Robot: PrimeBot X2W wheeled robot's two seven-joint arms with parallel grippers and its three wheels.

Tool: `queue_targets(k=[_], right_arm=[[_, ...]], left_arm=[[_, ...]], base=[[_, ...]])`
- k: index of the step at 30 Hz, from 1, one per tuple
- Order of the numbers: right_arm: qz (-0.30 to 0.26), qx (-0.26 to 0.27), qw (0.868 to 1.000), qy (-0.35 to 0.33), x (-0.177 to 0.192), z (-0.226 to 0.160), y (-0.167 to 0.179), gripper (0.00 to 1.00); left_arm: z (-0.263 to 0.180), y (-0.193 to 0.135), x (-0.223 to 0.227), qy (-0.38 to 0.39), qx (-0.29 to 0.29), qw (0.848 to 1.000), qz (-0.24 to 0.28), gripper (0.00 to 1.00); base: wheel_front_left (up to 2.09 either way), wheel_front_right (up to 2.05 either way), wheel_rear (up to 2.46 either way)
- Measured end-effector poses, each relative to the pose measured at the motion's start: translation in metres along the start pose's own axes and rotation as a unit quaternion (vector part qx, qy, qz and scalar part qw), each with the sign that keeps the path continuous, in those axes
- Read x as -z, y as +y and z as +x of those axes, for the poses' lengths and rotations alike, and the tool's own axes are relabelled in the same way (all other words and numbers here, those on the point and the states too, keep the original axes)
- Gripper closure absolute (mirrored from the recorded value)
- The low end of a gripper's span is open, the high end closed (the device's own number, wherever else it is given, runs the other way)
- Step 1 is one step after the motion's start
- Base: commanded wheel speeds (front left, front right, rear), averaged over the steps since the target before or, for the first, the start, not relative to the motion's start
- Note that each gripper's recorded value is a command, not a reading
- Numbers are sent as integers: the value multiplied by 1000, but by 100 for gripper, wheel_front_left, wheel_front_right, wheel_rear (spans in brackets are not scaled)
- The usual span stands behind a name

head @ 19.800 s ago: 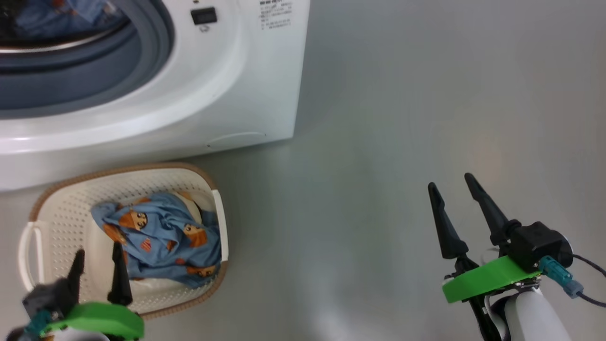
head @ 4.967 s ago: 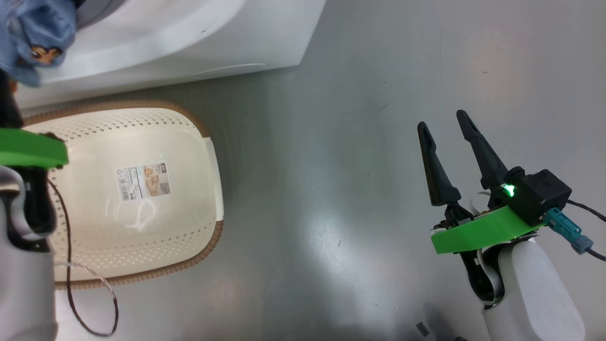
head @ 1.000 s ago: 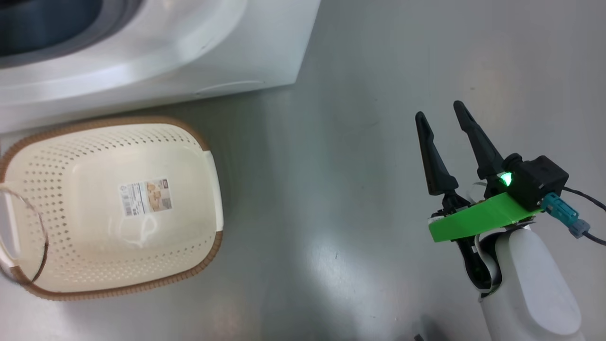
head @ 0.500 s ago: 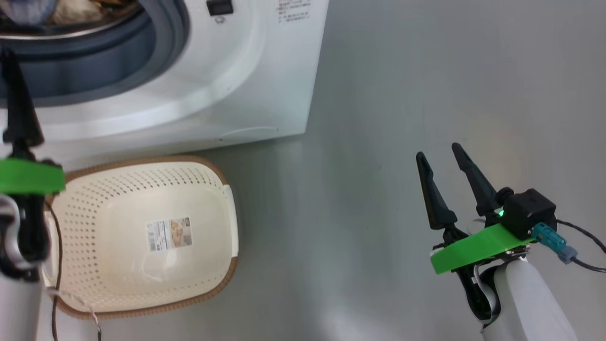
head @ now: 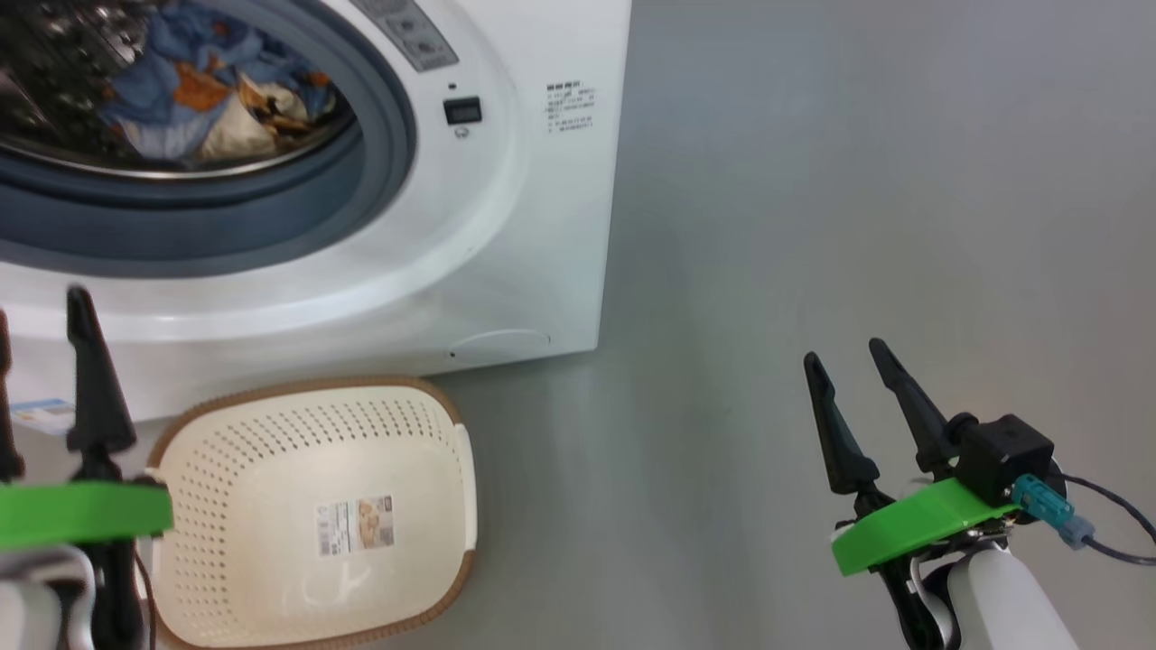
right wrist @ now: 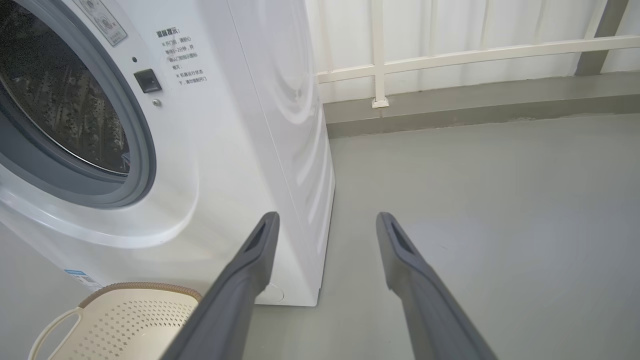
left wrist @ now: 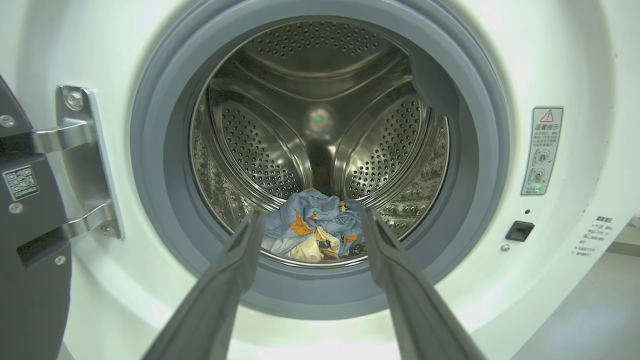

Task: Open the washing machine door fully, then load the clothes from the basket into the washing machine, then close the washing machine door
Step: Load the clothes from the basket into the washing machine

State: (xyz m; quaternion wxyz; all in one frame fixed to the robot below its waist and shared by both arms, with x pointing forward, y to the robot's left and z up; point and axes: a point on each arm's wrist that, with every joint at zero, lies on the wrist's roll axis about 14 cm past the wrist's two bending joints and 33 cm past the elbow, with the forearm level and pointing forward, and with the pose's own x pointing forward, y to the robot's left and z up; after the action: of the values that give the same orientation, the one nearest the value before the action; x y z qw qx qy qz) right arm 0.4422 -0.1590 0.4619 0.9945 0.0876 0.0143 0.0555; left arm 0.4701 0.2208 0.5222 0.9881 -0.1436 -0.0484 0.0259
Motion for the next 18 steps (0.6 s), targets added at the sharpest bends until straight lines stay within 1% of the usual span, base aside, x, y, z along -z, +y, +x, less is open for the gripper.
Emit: queue_targets(k=[6, 12, 18], right_arm=[[-11, -4, 1000, -20, -19, -14, 5, 0], [-15, -3, 999, -37, -33, -31, 7, 0], [-17, -1, 999, -51, -44, -47, 7, 0]], left_arm=[[-38, 4, -4, 5, -9, 1000, 20, 0], [-72, 3, 2, 18, -16, 999, 38, 0], [-100, 6, 2, 23, -26, 998, 61, 0]], base=[[0, 0, 0], [0, 0, 0], [0, 0, 0]])
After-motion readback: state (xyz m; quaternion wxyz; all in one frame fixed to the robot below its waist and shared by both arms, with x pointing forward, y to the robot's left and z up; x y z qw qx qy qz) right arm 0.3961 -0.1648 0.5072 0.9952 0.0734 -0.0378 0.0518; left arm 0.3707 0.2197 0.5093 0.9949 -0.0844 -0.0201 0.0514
